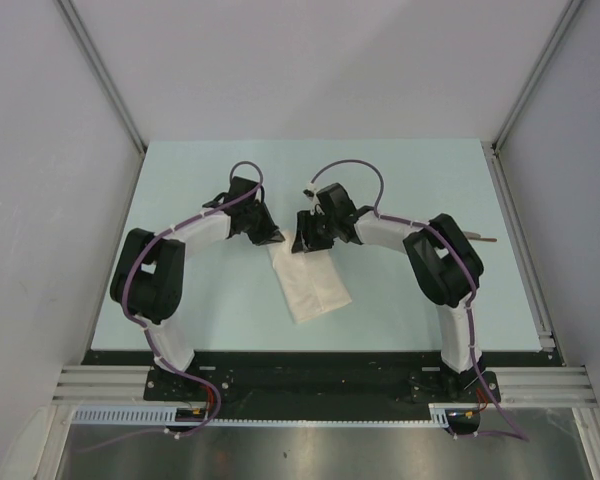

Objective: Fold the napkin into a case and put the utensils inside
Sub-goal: Fold the lower triangle-folded napkin at the center of the board.

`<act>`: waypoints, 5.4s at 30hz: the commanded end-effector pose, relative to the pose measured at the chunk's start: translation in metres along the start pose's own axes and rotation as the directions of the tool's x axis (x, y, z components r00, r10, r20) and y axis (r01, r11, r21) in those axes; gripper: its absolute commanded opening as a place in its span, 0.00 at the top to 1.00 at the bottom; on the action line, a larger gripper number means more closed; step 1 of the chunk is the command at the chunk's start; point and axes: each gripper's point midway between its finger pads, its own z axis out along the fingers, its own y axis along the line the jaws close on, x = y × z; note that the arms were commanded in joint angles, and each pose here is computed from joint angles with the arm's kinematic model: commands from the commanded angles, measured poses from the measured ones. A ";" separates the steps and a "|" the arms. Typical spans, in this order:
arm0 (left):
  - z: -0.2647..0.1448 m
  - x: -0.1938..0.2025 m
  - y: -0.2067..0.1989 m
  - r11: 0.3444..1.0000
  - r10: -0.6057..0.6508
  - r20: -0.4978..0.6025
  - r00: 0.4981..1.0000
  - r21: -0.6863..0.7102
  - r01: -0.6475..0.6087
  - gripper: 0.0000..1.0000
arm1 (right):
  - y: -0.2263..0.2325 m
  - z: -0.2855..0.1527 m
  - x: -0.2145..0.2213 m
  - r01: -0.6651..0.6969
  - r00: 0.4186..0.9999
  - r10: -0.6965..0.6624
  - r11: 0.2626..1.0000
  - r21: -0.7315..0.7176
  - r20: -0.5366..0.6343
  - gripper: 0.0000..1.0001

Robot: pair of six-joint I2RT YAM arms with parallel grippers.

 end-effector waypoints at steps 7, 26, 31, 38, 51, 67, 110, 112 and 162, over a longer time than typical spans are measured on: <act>-0.007 -0.016 -0.007 1.000 0.021 0.038 0.999 0.015 -0.021 0.90 | 0.002 0.019 -0.015 0.028 1.000 -0.028 0.999 -0.020 0.004 0.55; -0.017 -0.021 0.013 0.999 0.011 0.069 0.998 -0.031 -0.008 0.90 | 0.053 0.026 -0.019 -0.119 0.993 0.117 0.950 -0.288 -0.025 0.92; -0.018 -0.025 0.016 0.999 0.000 0.076 0.997 -0.033 0.003 0.90 | 0.056 0.031 -0.010 -0.181 0.983 0.165 0.931 -0.318 -0.077 0.98; -0.020 -0.028 0.010 1.000 -0.005 0.080 0.997 -0.009 0.006 0.90 | 0.037 0.037 -0.004 -0.194 0.981 0.179 0.944 -0.268 -0.081 0.86; -0.005 -0.027 -0.004 0.999 -0.016 0.040 0.999 0.038 0.015 0.90 | 0.010 -0.006 0.014 -0.170 0.982 0.157 0.977 -0.130 -0.105 0.52; -0.003 -0.020 -0.011 0.998 -0.011 0.020 1.000 0.064 0.009 0.90 | 0.027 -0.066 0.099 -0.194 0.972 0.185 0.980 -0.050 -0.145 0.45; -0.010 -0.014 -0.027 0.993 0.036 -0.009 0.999 0.111 -0.035 0.82 | 0.024 -0.081 0.084 0.001 0.996 0.014 0.984 0.179 -0.086 0.54; -0.012 -0.009 -0.026 0.992 0.031 -0.022 0.999 0.122 -0.028 0.81 | 0.033 -0.076 0.082 -0.011 0.996 0.023 0.990 0.138 -0.083 0.54; 0.043 0.012 0.030 0.999 -0.036 -0.108 0.993 -0.010 0.036 0.90 | 0.082 0.003 0.122 -0.353 0.913 0.241 0.872 -0.340 -0.328 1.00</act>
